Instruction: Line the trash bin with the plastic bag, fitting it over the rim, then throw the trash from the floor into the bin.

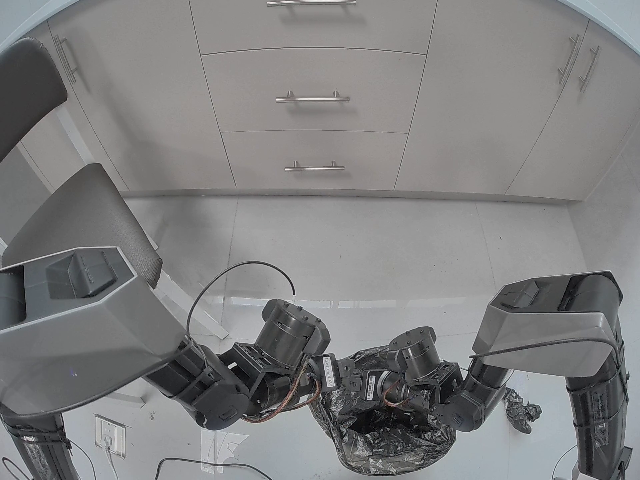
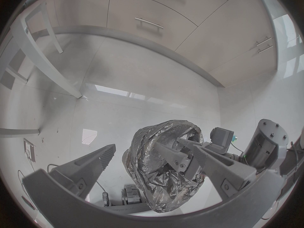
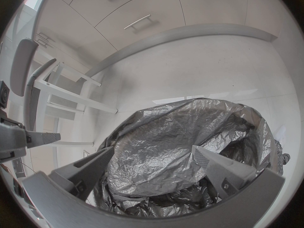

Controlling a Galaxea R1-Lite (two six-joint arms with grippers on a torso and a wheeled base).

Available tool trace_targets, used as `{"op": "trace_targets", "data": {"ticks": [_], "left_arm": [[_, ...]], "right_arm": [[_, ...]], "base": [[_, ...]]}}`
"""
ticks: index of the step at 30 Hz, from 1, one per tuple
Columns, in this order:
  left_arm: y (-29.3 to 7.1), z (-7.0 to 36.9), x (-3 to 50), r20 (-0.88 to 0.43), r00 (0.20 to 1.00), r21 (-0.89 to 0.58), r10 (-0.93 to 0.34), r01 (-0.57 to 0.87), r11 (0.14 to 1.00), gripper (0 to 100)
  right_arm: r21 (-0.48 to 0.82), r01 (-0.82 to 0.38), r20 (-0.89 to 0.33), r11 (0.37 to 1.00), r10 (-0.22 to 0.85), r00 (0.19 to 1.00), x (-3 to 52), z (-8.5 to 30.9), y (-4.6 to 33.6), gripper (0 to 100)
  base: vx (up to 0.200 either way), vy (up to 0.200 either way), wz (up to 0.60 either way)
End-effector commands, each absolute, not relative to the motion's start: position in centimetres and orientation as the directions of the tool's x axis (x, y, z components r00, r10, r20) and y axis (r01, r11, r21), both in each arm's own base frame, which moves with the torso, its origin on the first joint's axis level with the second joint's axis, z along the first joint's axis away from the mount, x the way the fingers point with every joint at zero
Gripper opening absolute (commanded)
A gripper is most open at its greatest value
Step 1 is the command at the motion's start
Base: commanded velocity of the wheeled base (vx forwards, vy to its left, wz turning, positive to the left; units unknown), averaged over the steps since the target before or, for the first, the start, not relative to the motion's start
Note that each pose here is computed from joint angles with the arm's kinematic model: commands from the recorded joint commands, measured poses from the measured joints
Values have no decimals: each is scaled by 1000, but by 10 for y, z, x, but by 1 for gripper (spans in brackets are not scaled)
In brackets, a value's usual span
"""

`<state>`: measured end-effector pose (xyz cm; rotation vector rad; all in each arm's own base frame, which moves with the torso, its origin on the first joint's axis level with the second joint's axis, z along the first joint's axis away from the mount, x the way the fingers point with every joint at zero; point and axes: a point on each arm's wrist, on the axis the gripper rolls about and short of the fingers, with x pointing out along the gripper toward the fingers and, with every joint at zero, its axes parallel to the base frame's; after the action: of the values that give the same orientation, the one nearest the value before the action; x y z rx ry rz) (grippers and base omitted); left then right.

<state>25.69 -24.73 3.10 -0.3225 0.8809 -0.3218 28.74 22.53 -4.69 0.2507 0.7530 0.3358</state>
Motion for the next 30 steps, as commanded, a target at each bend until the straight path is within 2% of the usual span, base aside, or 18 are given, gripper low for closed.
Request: {"op": "trace_targets", "data": {"ticks": [1,6,11,15,18,19,20,22,30], "left_arm": [[-247,29,257,-700,593,-399,-398,138,907,100],[-247,28,257,-701,591,-399,-399,139,907,100],[-248,27,257,-703,589,-397,-397,138,907,100],[-248,27,257,-703,589,-397,-397,138,907,100],[-248,27,257,-703,589,-397,-397,138,907,100],[-248,27,257,-703,589,-397,-397,138,907,100],[-248,27,257,-703,589,-397,-397,138,907,100],[-247,26,257,-704,589,-396,-396,137,908,100],[-248,25,257,-707,587,-394,-395,137,909,100]], "right_arm": [[329,-198,-635,923,371,678,289,-55,225,100],[341,-205,-611,918,382,693,289,-41,225,100],[360,-224,-567,906,403,718,279,-3,219,100],[298,-251,-579,921,384,719,268,23,211,100],[139,-270,-557,953,301,774,273,28,204,100],[139,-270,-557,953,301,774,273,28,204,100],[-8,-288,-544,958,237,805,281,28,200,100],[-110,-328,-534,938,223,816,286,27,201,100],[-225,-389,-518,893,229,824,311,7,225,100]], "base": [[0,0,0],[0,0,0],[0,0,0],[0,0,0],[0,0,0],[0,0,0],[0,0,0],[0,0,0],[0,0,0]]}}
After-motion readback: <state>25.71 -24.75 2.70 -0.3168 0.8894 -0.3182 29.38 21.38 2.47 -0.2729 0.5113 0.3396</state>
